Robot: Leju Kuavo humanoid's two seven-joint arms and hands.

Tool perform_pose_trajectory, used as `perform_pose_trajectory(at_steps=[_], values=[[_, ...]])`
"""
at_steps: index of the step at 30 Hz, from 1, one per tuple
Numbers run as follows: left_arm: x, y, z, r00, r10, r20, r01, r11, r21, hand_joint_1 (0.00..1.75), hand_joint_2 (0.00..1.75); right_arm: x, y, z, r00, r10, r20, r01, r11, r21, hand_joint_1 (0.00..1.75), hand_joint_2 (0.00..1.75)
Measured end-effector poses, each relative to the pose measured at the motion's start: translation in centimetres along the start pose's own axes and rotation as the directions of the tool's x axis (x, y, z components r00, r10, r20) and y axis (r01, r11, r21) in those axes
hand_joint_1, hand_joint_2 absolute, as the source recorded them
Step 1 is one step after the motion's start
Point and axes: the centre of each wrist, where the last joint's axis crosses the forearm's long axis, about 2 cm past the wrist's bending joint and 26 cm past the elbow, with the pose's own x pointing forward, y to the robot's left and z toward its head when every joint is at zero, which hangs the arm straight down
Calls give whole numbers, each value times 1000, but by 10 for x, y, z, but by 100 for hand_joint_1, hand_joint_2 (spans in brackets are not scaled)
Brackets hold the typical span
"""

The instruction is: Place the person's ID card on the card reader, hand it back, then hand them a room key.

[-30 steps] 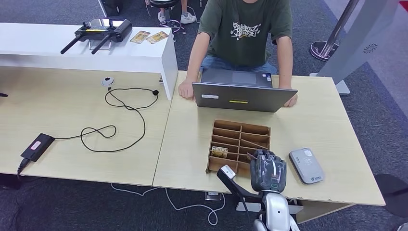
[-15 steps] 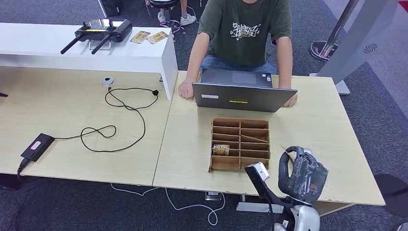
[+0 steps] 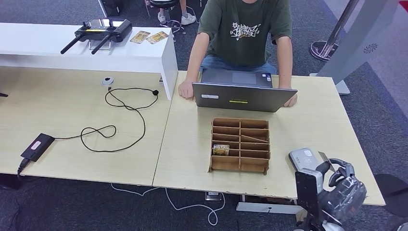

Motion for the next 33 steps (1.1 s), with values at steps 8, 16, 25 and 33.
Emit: perform_pose_trajectory(at_steps=[8, 16, 25, 33], values=[[1, 0, 0, 1000, 0, -8, 0, 1000, -2, 0, 0, -23, -11, -1, 943, -285, -173, 276, 958, -72, 171, 175], [4, -1, -1, 1000, 0, -12, 0, 1000, -6, 0, 0, -40, -20, -4, 934, -297, -199, 271, 952, -144, 170, 175], [6, -1, -1, 1000, 0, -10, 0, 1000, -6, 0, 0, -44, -19, -11, 972, -204, -117, 181, 966, -182, 169, 175], [9, -1, -1, 1000, -5, -5, 5, 1000, -9, 0, 0, -44, -23, -27, 998, -70, 7, 70, 978, -196, 161, 175]])
